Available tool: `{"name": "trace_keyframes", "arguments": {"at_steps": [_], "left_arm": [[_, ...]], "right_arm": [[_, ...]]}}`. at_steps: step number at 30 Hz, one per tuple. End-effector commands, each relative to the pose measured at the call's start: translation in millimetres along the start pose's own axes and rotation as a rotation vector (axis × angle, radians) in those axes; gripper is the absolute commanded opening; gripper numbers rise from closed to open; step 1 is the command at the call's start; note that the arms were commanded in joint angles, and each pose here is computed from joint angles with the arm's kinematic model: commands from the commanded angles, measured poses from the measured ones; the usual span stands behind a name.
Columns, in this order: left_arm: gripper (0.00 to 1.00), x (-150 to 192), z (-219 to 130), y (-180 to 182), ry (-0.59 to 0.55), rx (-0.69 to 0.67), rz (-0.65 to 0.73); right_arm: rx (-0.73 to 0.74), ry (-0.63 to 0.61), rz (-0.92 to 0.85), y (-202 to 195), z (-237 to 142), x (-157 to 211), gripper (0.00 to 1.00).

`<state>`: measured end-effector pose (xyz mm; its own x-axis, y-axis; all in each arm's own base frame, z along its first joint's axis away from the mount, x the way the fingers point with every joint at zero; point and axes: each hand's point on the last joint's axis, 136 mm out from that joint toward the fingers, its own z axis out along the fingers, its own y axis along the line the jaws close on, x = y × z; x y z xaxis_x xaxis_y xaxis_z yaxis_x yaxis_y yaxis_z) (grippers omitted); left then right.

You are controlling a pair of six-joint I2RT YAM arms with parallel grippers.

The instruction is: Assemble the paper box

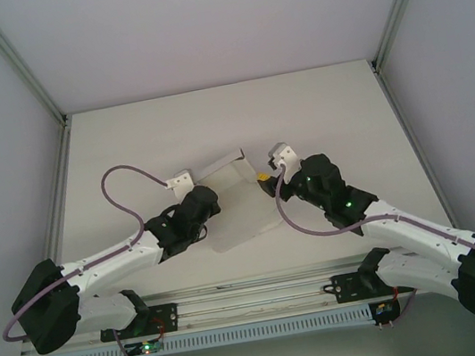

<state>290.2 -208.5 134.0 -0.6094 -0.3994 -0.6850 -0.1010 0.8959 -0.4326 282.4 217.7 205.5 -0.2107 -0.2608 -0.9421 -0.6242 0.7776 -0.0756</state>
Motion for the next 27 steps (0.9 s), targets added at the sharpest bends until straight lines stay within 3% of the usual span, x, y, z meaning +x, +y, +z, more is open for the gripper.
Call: {"name": "trace_keyframes", "arguments": {"at_steps": [1, 8, 11, 16, 20, 25, 27], "left_arm": [[0.0, -7, -1, 11, -0.033, -0.038, -0.001], [0.0, -2, 5, 6, -0.008, -0.042, 0.018], [0.0, -2, 5, 4, -0.001, -0.031, 0.02], [0.0, 0, 5, -4, 0.007, 0.016, 0.027], [0.0, 1, 5, -7, 0.012, 0.035, 0.039], [0.0, 0, 2, -7, 0.004, 0.048, 0.037], [0.0, -1, 1, -7, 0.003, 0.052, 0.041]], "right_arm": [[-0.009, 0.025, -0.011, -1, 4, 2, 0.56], [-0.189, 0.033, -0.001, 29, 12, -12, 0.61], [-0.173, 0.039, 0.013, 26, 12, -14, 0.63], [-0.078, 0.078, 0.032, 5, 20, -16, 0.58], [-0.148, 0.113, 0.035, 16, 31, -12, 0.57], [-0.157, 0.175, 0.06, 17, 42, -3, 0.49], [-0.118, 0.18, 0.069, 9, 43, -2, 0.34]]}}
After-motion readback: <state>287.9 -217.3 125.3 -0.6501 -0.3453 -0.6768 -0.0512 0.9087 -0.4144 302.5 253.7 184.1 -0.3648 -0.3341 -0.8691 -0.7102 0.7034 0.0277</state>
